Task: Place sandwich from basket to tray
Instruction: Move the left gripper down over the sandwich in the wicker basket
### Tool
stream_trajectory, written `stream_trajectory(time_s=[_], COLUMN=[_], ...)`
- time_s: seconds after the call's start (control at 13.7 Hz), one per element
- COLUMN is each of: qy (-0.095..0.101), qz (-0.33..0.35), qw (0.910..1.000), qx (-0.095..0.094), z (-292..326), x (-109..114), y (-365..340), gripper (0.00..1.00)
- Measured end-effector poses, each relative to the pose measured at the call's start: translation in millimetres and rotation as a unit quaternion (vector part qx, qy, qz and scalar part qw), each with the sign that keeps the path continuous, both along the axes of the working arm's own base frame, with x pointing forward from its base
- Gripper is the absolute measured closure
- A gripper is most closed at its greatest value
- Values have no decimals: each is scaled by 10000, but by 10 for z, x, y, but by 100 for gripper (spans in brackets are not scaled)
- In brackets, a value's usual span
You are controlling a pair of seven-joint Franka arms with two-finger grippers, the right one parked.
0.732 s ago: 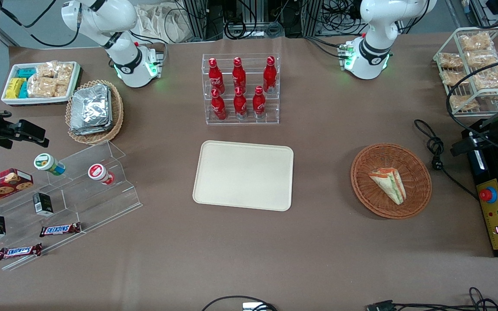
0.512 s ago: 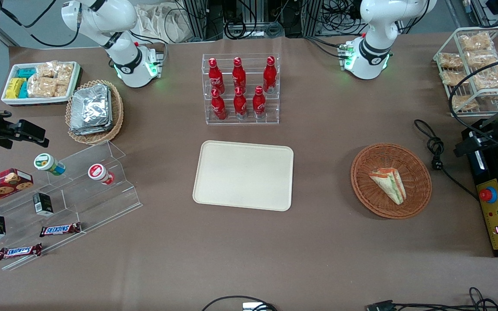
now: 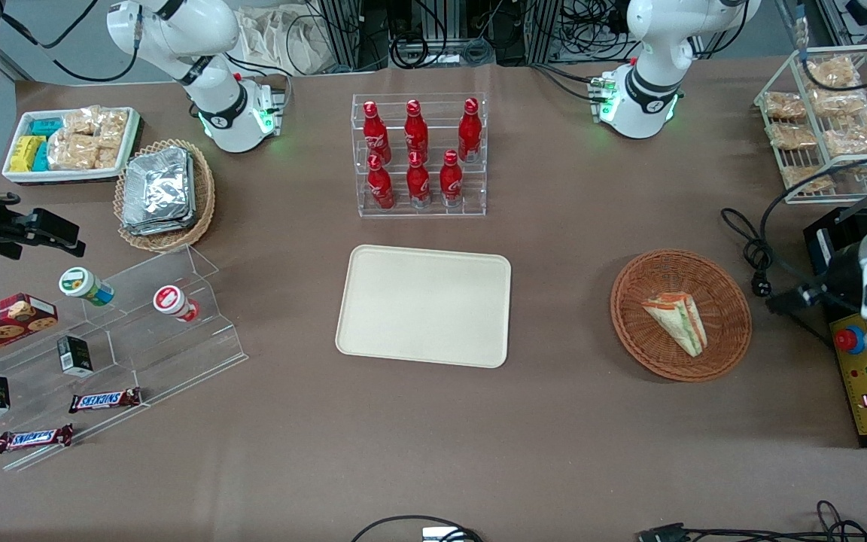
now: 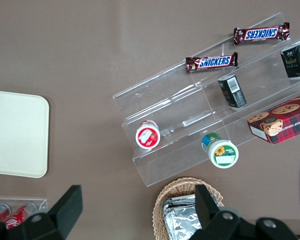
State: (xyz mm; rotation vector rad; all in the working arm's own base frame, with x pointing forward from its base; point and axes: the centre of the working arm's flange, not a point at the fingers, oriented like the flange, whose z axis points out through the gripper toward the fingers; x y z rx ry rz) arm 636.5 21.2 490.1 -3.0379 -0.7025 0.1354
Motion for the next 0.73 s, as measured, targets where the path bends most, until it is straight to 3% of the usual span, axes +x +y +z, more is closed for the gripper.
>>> stream_trajectory(time_s=[0.29,0.73], qy=[175,210], qz=[902,1849], qw=[9957,9824], qx=[70,157], z=[-408,-550], x=[117,164], y=[-182,-208], gripper=[0,0])
